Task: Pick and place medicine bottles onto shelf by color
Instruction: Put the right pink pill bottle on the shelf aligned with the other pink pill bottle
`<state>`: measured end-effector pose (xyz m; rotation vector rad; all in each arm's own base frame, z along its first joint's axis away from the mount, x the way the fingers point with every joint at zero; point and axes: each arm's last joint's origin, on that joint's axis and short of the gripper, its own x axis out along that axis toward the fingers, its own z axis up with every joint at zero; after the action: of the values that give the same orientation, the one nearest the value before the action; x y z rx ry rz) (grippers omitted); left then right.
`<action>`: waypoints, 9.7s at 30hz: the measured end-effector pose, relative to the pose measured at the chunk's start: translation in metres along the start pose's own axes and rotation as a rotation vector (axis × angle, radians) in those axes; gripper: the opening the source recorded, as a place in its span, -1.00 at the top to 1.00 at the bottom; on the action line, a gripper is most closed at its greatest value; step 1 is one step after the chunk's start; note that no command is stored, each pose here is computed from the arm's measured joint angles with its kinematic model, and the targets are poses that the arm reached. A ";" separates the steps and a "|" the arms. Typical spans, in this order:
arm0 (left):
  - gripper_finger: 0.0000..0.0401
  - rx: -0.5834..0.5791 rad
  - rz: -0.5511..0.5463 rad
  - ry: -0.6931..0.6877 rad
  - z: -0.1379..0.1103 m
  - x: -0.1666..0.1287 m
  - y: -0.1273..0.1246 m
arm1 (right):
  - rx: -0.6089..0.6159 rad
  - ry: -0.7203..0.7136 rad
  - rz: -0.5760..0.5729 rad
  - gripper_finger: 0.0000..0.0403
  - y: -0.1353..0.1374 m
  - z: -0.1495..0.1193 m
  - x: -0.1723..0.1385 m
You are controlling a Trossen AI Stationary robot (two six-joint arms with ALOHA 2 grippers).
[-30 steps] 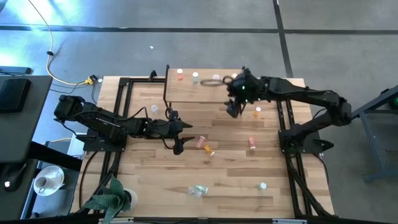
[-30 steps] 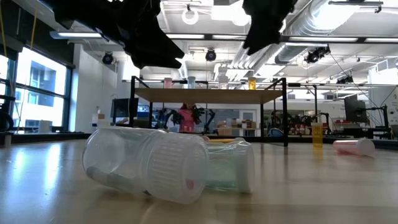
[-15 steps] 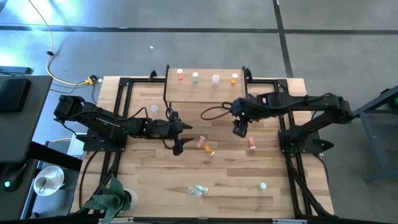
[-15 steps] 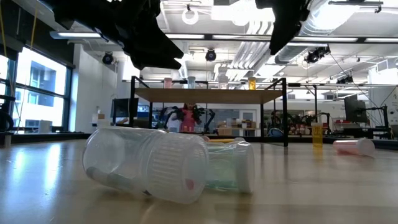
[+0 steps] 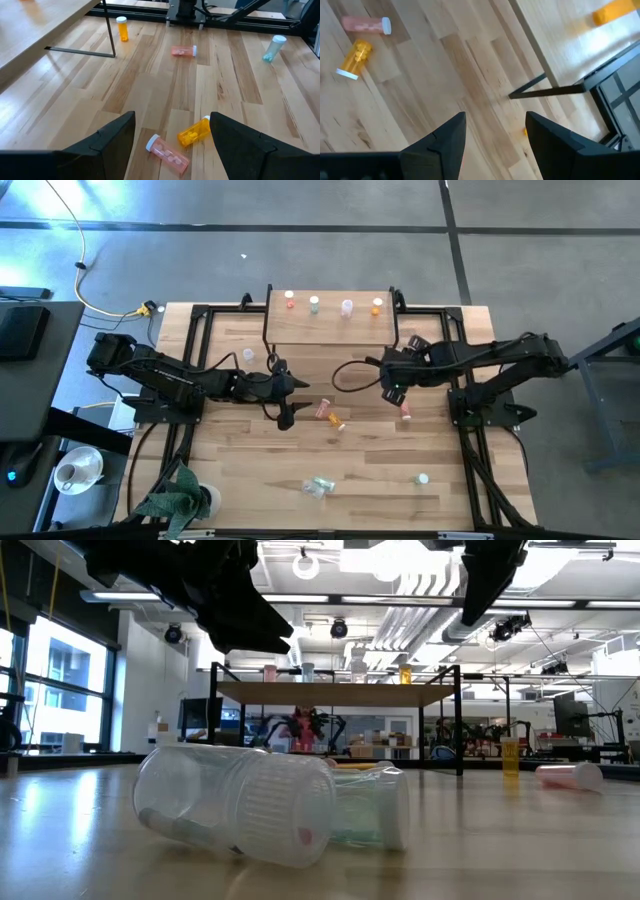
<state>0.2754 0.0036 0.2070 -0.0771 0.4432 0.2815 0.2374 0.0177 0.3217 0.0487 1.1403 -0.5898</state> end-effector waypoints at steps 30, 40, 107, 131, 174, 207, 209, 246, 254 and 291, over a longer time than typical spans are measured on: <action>-0.22 -0.011 0.003 0.000 0.000 0.000 0.000 | 0.308 0.250 0.012 0.02 0.030 -0.084 0.074; -0.22 -0.010 0.005 0.000 0.000 0.000 0.000 | 0.465 0.259 0.069 0.02 0.038 -0.106 0.098; -0.22 -0.168 -0.057 0.006 0.000 0.000 -0.002 | -0.341 -0.636 0.367 0.59 0.069 -0.022 0.066; -0.22 -0.376 -0.111 -0.011 0.004 0.000 -0.003 | -1.200 -0.525 -0.263 0.59 0.132 0.019 0.075; -0.09 -0.400 -0.216 -0.086 0.005 0.016 -0.010 | -1.488 -0.550 -0.551 0.59 0.168 0.031 0.078; 0.52 -0.371 -0.152 -0.111 0.007 0.019 0.004 | -1.426 -0.563 -0.538 0.22 0.167 0.032 0.078; 0.53 -0.364 -0.139 -0.109 0.007 0.020 0.008 | -1.412 -0.562 -0.540 0.18 0.167 0.033 0.078; 0.54 -0.203 0.003 -0.364 -0.019 -0.037 0.067 | -0.392 -1.036 -0.291 0.16 0.056 0.099 0.014; 0.54 -0.122 -0.051 -0.427 -0.018 -0.053 0.064 | -0.147 -1.190 0.221 0.16 0.023 0.124 0.019; 0.54 -0.035 -0.127 -0.416 -0.019 -0.054 0.059 | -0.211 -0.939 0.615 0.00 0.021 0.137 0.069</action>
<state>0.2046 0.0441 0.2127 -0.0782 0.0194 0.1741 0.3814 -0.0383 0.3155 -0.0564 0.2256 0.0897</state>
